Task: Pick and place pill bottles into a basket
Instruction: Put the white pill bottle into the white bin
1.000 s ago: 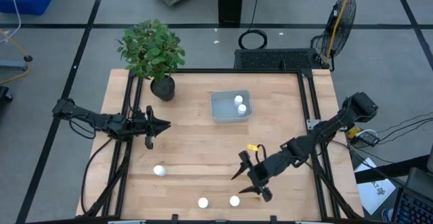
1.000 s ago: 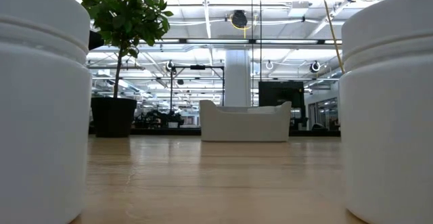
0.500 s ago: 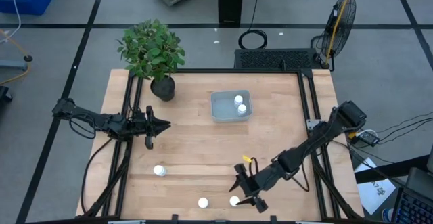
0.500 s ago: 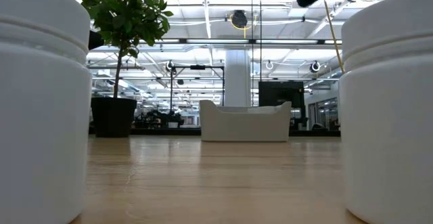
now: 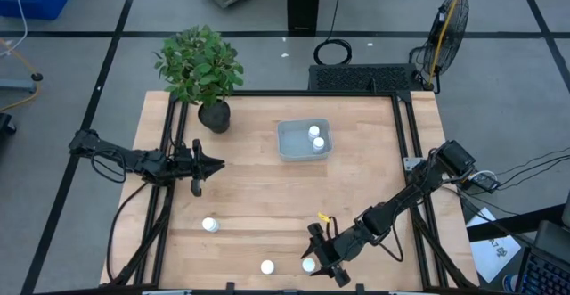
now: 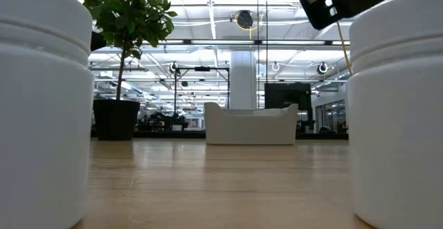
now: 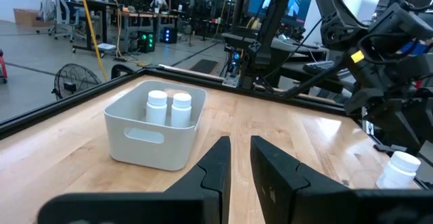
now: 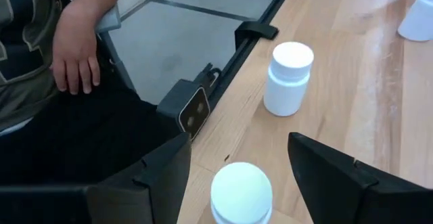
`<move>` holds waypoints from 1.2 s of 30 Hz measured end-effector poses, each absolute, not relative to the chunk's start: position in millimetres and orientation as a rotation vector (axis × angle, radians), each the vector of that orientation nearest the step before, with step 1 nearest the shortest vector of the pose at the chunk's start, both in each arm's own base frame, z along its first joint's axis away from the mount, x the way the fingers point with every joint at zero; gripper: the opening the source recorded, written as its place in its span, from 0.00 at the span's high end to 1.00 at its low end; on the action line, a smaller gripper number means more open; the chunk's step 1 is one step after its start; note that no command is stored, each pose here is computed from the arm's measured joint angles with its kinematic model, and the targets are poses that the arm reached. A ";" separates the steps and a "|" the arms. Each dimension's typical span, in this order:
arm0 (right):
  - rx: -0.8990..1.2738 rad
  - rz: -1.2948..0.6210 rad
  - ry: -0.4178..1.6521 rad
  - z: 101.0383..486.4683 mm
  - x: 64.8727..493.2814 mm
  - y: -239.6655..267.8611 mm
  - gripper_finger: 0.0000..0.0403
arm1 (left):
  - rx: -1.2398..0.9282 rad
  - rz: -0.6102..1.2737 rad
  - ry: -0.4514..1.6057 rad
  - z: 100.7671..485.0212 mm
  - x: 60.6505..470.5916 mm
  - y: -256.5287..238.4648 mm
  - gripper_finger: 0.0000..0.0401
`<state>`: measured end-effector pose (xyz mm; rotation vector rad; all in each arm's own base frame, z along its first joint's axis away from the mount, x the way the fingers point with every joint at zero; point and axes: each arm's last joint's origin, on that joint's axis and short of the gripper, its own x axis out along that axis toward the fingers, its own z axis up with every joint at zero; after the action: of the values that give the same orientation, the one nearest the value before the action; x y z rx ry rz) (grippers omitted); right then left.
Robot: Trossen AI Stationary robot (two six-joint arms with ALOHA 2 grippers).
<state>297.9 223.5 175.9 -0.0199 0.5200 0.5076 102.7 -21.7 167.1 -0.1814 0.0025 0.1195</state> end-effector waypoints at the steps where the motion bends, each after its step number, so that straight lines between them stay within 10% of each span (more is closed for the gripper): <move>1: -0.024 0.497 0.522 174.0 298.3 223.7 0.41 | -0.182 0.119 0.003 167.0 102.7 -21.7 0.85; 36: -0.026 0.441 0.551 146.3 287.0 221.2 0.41 | -0.182 0.119 0.003 167.0 102.7 -21.7 0.85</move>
<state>287.0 221.2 146.3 -0.0265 0.5512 0.4405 102.7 -21.7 167.0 -0.1815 0.0027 0.1192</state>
